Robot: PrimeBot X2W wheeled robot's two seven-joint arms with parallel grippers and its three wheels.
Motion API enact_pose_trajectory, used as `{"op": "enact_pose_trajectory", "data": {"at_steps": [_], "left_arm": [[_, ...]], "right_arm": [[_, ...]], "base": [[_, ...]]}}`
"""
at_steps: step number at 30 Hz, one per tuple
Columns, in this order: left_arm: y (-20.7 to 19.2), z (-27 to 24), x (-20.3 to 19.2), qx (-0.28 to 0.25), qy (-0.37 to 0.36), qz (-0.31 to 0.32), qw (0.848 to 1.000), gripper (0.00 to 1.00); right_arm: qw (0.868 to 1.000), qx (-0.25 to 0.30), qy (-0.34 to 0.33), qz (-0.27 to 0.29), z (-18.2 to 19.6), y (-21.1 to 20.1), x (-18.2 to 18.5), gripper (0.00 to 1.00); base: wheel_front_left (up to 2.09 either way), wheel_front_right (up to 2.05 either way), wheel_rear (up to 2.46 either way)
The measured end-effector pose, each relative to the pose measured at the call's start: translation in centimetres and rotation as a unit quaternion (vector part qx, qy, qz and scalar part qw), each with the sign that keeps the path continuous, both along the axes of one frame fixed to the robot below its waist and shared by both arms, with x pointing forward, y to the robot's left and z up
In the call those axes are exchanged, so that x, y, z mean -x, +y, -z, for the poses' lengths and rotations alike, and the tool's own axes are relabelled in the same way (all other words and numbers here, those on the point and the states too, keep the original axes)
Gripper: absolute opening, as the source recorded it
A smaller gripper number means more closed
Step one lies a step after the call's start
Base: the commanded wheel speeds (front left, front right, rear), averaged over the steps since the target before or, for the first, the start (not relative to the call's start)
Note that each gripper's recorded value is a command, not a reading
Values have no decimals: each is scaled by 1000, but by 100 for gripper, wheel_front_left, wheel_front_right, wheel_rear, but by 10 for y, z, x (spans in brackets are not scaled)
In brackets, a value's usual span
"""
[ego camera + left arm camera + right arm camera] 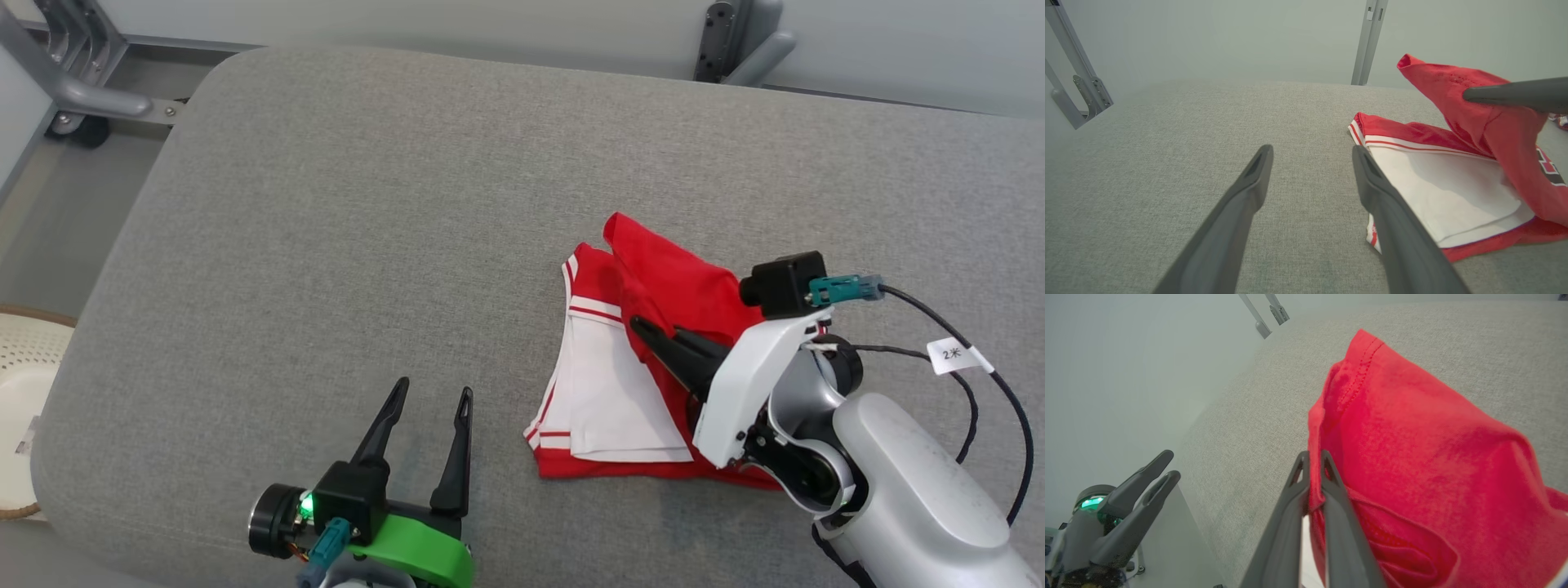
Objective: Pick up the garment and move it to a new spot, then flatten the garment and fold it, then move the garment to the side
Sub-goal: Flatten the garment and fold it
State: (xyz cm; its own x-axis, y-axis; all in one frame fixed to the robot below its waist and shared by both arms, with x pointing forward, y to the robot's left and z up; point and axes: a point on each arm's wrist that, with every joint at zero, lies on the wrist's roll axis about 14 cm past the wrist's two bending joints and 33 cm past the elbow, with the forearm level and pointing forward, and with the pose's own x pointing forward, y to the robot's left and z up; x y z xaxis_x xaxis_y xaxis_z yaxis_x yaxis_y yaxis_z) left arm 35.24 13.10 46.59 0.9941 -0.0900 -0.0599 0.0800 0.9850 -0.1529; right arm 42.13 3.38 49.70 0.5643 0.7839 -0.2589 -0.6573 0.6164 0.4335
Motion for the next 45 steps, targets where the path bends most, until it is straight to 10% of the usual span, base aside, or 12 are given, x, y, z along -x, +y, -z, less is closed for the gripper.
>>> {"op": "enact_pose_trajectory", "data": {"at_steps": [23, 25, 26, 27, 34, 45], "left_arm": [[7, -2, -1, 7, -1, -14, 1000, 100], [6, -1, -1, 6, -1, -13, 1000, 100], [5, -1, -2, 6, -1, -11, 1000, 100], [5, -2, -2, 6, -1, -11, 1000, 100], [3, -7, -3, 4, -9, -8, 1000, 100], [-6, -7, 1, 5, -12, 4, 1000, 100]], "right_arm": [[999, 20, 19, -38, 34, 37, 10, 0], [999, 15, 19, -35, 34, 39, 9, 6], [999, 8, 17, -31, 32, 42, 6, 28], [999, 2, 15, -28, 30, 43, 6, 98], [987, -154, 38, 19, -21, 45, -3, 100], [979, -77, -80, 174, -8, -90, -25, 100]], "base": [[0, 0, 0], [0, 0, 0], [0, 0, 0], [0, 0, 0], [0, 0, 0], [0, 0, 0]]}}
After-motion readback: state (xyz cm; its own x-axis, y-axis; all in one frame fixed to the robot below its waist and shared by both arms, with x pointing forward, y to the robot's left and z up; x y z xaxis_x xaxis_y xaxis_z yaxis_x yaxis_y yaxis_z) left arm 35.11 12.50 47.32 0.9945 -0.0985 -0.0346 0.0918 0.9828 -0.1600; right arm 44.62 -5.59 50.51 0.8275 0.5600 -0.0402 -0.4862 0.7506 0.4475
